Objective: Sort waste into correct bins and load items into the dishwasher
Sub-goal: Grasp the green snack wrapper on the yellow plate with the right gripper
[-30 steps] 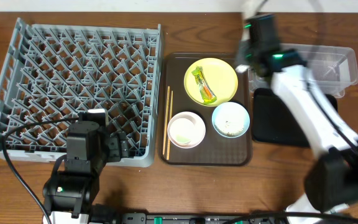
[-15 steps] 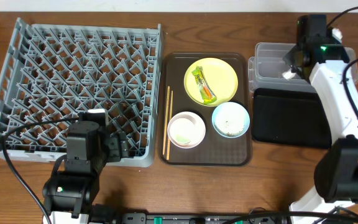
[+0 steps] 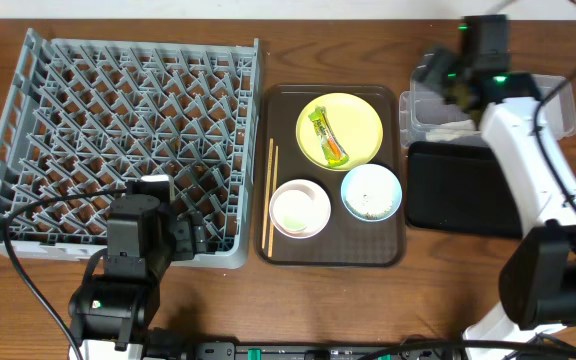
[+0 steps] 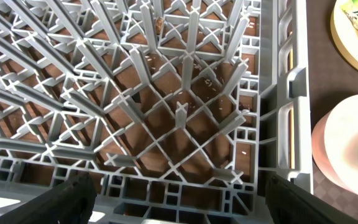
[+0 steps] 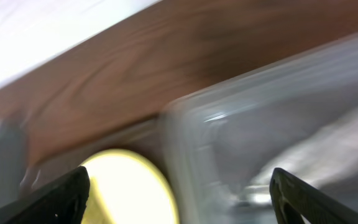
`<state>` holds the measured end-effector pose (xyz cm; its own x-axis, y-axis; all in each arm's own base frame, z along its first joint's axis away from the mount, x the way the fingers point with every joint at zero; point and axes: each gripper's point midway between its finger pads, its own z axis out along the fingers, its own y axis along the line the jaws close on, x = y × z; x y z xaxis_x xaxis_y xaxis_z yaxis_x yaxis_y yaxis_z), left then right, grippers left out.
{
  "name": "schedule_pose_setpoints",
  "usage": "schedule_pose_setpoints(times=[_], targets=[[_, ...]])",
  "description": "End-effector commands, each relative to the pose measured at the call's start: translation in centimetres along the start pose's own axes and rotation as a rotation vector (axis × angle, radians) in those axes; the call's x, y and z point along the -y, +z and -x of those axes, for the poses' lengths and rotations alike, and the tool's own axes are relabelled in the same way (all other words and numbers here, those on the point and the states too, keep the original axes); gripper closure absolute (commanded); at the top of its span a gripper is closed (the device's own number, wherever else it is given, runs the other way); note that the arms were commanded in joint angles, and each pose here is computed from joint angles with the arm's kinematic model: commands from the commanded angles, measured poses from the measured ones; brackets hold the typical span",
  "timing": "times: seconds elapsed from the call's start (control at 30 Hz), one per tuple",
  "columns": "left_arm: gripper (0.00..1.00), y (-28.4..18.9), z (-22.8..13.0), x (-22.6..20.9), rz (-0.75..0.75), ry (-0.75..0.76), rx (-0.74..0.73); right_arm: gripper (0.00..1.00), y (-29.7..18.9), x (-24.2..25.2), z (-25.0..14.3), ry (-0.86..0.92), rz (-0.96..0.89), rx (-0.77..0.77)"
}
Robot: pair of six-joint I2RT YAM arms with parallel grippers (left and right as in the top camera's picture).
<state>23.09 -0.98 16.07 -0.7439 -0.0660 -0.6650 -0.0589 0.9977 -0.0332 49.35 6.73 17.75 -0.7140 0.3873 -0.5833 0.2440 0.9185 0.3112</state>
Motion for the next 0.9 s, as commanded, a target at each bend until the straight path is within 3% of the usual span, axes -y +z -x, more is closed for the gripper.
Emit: schedule_pose_setpoints(times=[0.0, 0.17, 0.3, 0.53, 0.7, 0.87], targets=[[0.1, -0.7, 0.9, -0.1, 0.004, -0.012, 0.029, 0.12, -1.0, -5.7, -3.0, -0.302, 0.115, -0.03], [0.1, -0.7, 0.9, -0.1, 0.004, -0.012, 0.029, 0.12, 0.6, -9.1, -7.0, -0.478, 0.124, -0.071], [0.1, -0.7, 0.9, -0.1, 0.004, -0.012, 0.029, 0.17, 2.9, -10.4, -10.9, -0.54, 0.129, -0.151], [0.1, -0.7, 0.9, -0.1, 0.004, -0.012, 0.029, 0.22, 7.5, -9.9, -17.2, -0.601, 0.09, -0.295], [0.1, -0.7, 0.9, -0.1, 0.004, -0.012, 0.029, 0.29, 9.8, -8.3, -19.3, -0.584, 0.006, -0.337], [0.1, -0.7, 0.9, -0.1, 0.004, -0.012, 0.029, 0.67, 10.2, -7.9, -19.9, -0.577, -0.007, -0.352]])
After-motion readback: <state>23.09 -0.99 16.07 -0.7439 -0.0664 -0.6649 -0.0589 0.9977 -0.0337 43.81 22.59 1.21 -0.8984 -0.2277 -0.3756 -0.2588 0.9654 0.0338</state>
